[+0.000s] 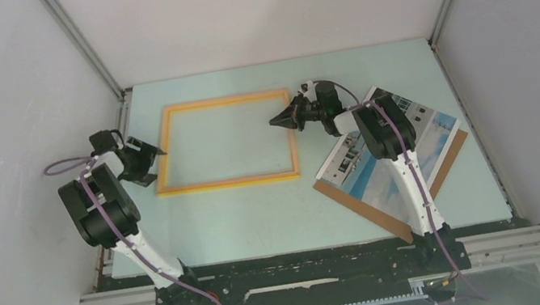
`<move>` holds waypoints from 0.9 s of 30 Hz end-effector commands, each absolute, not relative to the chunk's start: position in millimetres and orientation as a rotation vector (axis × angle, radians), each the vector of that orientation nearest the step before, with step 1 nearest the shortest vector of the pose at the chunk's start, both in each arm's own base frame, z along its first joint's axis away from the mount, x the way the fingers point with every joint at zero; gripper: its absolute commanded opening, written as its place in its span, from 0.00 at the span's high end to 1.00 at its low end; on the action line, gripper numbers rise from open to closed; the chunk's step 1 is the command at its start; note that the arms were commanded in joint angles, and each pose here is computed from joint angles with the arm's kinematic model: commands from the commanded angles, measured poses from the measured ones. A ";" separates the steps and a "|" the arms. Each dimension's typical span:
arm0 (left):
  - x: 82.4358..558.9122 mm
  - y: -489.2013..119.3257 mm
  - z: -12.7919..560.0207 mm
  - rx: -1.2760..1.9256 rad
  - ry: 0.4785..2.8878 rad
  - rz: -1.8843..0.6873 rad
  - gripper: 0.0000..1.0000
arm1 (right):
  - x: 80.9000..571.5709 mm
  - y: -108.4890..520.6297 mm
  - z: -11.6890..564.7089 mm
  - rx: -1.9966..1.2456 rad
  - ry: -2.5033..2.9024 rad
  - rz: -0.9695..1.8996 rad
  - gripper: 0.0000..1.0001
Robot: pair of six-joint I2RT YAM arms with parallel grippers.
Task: Put the photo into the frame
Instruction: Adjust the photo frame item on the photo frame.
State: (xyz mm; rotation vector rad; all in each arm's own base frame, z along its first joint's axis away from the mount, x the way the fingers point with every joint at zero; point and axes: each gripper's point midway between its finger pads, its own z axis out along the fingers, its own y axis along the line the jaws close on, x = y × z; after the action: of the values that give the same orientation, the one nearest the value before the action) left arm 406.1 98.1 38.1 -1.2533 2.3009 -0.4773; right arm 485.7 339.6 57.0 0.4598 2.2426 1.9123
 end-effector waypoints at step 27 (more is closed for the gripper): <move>386.3 81.1 39.2 -1.221 2.346 -0.534 0.18 | 492.3 355.0 77.1 0.389 2.125 1.915 1.00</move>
State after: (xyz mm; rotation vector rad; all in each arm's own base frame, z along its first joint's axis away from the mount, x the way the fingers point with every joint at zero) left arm 398.7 82.4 37.5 -1.2386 2.2948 -0.5782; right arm 485.2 347.0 67.1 0.4621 2.1749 1.9486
